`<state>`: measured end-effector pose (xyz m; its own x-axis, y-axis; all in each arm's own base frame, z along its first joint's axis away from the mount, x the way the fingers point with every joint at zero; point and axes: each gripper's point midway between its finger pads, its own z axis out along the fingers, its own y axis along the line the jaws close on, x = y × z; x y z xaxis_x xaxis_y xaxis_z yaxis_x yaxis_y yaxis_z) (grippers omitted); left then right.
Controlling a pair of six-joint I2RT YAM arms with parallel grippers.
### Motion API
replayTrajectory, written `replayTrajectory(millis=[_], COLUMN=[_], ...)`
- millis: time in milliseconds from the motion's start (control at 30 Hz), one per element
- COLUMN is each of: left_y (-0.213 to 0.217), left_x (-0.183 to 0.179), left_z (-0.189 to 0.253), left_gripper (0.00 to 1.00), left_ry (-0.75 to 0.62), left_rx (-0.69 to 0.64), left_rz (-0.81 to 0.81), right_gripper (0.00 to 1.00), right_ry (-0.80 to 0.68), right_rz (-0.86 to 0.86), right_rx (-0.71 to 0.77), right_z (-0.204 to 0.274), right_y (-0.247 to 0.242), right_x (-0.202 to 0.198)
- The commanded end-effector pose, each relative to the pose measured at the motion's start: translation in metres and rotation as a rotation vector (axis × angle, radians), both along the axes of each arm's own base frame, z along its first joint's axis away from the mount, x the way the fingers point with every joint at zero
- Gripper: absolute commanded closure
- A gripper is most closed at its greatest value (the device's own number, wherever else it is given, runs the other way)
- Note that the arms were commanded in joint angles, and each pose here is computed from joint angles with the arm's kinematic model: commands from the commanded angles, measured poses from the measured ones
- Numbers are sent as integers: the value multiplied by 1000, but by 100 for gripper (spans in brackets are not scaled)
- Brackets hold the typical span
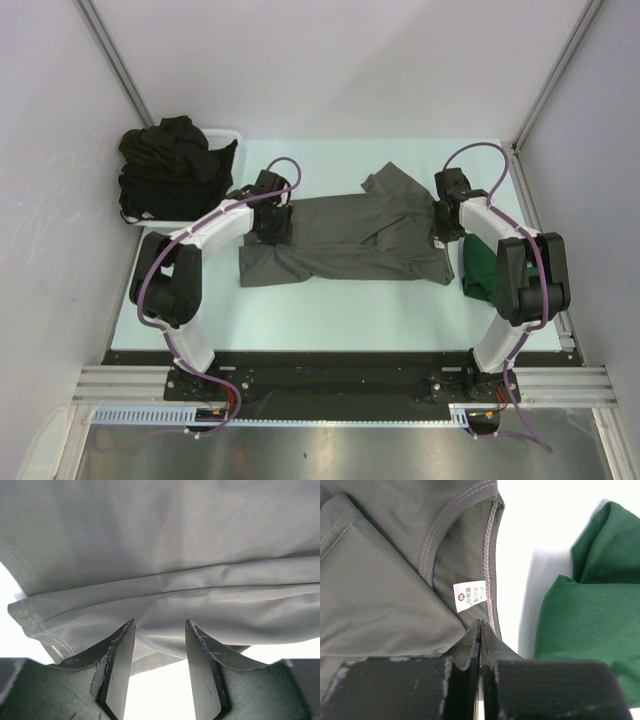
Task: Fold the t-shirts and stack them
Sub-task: Fold the flattened tshirt in 1/3 of the way
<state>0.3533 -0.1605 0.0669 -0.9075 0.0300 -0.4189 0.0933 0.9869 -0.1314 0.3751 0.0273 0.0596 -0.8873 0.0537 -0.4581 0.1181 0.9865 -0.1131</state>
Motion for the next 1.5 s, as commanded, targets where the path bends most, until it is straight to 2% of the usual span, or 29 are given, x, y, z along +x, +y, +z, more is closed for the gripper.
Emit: replayTrajectory(millis=[0,167,367,633,667,800,867,900,1067,1467], left_y=[-20,-15,1,12,12,13,13,14,13,10], left_x=[11,-8,-26,-27,-27,-27,-28,-29,-30,-29], left_z=[25,19,5,12,13,13,12,12,17,21], left_gripper=[49,42,46,46,47,70,67,56,34,32], left_ry=[-56,4,88,81,80,87,93,95,82,63], left_rx=[-84,-74,4,57,56,61,66,69,66,49], left_rz=[-50,-56,-37,2,6,17,18,21,19,21], right_gripper=[100,100,100,100,100,100,100,100,100,100], right_ry=[-48,-53,-107,-145,-138,-130,-127,-113,-68,13], right_rz=[0,-4,18,236,275,345,376,398,444,513], right_rx=[-11,1,73,292,299,353,384,394,449,633], right_z=[19,18,38,70,70,67,68,64,59,51], right_y=[-2,0,20,149,168,210,226,236,266,336], right_x=[8,9,25,33,27,21,16,11,-8,-43])
